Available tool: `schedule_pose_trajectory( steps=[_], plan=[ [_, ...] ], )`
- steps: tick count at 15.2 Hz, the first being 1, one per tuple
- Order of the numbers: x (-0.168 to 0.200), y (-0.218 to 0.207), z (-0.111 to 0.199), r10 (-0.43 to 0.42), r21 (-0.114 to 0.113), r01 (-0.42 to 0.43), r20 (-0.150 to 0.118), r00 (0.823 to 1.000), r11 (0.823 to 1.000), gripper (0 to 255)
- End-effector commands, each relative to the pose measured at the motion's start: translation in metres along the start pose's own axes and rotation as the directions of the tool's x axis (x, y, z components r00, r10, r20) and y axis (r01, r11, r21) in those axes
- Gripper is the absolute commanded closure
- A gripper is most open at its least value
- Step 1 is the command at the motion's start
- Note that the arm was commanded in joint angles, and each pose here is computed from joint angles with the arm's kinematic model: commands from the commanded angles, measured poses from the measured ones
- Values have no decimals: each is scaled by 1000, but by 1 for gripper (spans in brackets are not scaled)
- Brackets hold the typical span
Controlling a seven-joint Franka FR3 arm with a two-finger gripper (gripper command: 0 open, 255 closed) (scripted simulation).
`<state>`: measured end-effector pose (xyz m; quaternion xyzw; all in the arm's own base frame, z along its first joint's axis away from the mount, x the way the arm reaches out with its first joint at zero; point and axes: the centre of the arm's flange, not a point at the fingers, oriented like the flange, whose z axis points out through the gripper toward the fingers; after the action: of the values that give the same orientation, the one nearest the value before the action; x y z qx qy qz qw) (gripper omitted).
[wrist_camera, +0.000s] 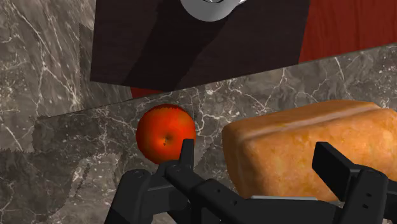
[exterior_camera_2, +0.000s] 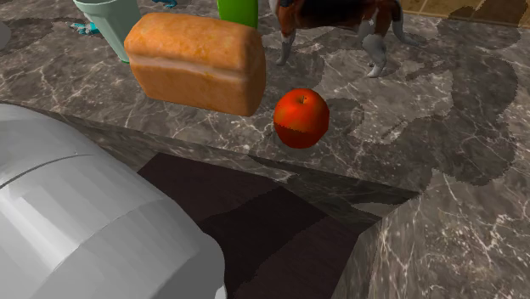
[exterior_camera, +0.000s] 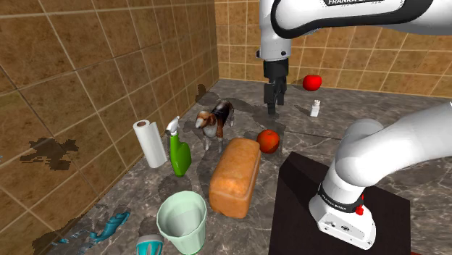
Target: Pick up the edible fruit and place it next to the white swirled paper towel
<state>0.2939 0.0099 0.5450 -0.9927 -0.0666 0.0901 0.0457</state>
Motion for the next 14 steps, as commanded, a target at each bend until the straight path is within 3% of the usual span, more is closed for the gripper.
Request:
schedule_pose_trajectory(
  steps=[1,5,7,10,11,14],
  plan=[
    [0,0,0,0,0,0,0,1000,1000,0],
    [-13,13,45,-142,-132,127,-115,983,983,0],
    [-17,22,67,-217,-202,182,-165,962,962,0],
    [-19,38,100,-331,-310,254,-228,916,916,0],
    [-19,42,107,-357,-336,268,-240,903,903,0],
    [-14,46,121,-357,-336,268,-240,903,903,0]
  ],
)
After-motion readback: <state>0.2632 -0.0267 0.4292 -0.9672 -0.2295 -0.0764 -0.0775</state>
